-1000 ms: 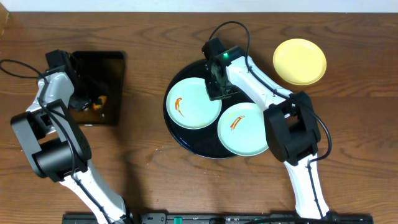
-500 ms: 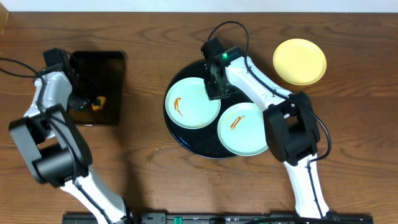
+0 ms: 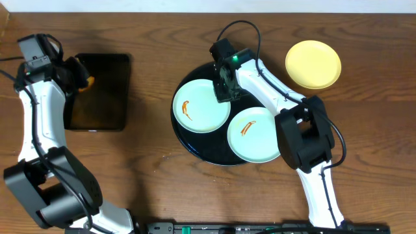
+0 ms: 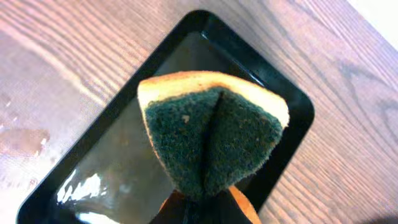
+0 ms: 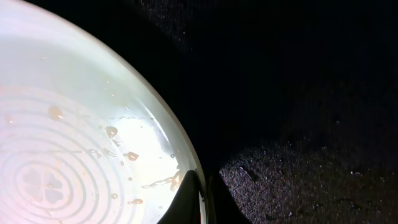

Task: Clean dirty plates on tray and stack at the side

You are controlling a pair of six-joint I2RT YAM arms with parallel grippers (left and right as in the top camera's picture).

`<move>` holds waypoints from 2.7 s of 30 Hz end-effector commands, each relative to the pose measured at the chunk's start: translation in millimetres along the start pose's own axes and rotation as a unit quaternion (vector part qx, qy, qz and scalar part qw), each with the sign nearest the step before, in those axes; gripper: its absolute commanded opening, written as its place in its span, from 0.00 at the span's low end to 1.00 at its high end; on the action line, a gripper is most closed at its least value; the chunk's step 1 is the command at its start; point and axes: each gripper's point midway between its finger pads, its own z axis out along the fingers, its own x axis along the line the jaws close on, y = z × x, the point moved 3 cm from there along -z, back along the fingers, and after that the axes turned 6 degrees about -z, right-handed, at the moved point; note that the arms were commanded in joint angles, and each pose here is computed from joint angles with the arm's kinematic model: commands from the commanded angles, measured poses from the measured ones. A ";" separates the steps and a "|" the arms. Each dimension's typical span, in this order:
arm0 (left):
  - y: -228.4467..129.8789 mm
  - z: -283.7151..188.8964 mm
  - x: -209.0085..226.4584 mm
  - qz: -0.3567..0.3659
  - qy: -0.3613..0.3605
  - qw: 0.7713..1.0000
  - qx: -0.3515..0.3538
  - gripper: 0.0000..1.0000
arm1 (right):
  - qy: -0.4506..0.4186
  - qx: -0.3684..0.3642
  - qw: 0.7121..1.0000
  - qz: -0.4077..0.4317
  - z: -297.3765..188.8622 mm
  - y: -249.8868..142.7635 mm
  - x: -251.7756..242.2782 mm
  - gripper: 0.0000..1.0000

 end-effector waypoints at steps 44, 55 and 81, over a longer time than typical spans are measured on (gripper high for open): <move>6.4 -92.6 -62.4 0.099 -0.135 0.982 -0.087 0.07 | -0.003 -0.002 1.000 0.008 8.2 1.9 3.6 0.01; -57.3 13.2 -49.5 0.121 -0.071 0.989 0.055 0.08 | -0.004 0.004 1.000 0.008 8.2 -0.3 3.1 0.01; -176.5 -63.7 -134.8 0.075 -0.160 0.953 0.247 0.07 | 0.025 0.013 1.000 0.014 8.1 -2.9 10.1 0.01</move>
